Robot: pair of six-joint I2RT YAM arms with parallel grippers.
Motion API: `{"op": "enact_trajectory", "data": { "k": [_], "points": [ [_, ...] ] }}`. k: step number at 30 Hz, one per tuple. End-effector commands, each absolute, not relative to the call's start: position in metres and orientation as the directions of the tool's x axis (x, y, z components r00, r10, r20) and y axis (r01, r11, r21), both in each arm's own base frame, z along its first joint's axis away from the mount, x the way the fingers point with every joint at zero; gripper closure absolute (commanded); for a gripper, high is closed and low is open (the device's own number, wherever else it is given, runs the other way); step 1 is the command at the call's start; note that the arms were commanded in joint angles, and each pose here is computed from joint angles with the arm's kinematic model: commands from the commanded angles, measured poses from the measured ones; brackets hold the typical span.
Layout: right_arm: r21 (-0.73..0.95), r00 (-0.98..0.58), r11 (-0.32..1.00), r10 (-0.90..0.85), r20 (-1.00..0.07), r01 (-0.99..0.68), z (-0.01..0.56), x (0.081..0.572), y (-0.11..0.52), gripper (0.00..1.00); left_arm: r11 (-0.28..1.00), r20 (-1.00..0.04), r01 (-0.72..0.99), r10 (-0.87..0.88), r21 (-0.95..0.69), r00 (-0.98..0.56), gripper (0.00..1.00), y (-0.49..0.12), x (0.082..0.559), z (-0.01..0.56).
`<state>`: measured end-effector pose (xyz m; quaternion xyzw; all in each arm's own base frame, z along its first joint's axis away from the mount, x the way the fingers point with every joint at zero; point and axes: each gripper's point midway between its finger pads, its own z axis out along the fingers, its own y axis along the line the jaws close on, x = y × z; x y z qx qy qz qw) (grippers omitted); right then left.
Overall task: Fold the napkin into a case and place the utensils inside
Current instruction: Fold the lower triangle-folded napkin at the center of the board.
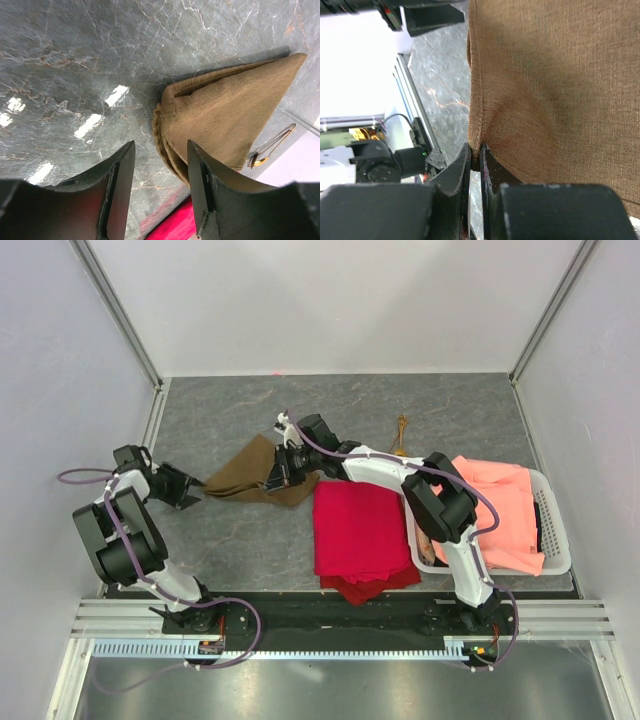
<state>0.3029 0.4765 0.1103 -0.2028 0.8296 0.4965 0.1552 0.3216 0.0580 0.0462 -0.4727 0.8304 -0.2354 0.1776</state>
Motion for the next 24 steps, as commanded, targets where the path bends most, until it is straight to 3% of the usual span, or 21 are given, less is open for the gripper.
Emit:
{"op": "enact_trajectory", "data": {
  "k": [1, 24],
  "points": [
    [0.787, -0.851, 0.332, -0.131, -0.508, -0.52, 0.153, 0.309, 0.479, 1.0, 0.407, -0.063, -0.679, -0.88, -0.611, -0.471, 0.47, 0.059, 0.336, 0.052],
    [0.826, -0.871, 0.282, -0.103, -0.481, -0.489, 0.155, 0.316, 0.483, 1.0, 0.48, -0.166, -0.611, -0.852, -0.63, -0.497, 0.45, 0.056, 0.349, 0.044]
  ]
}}
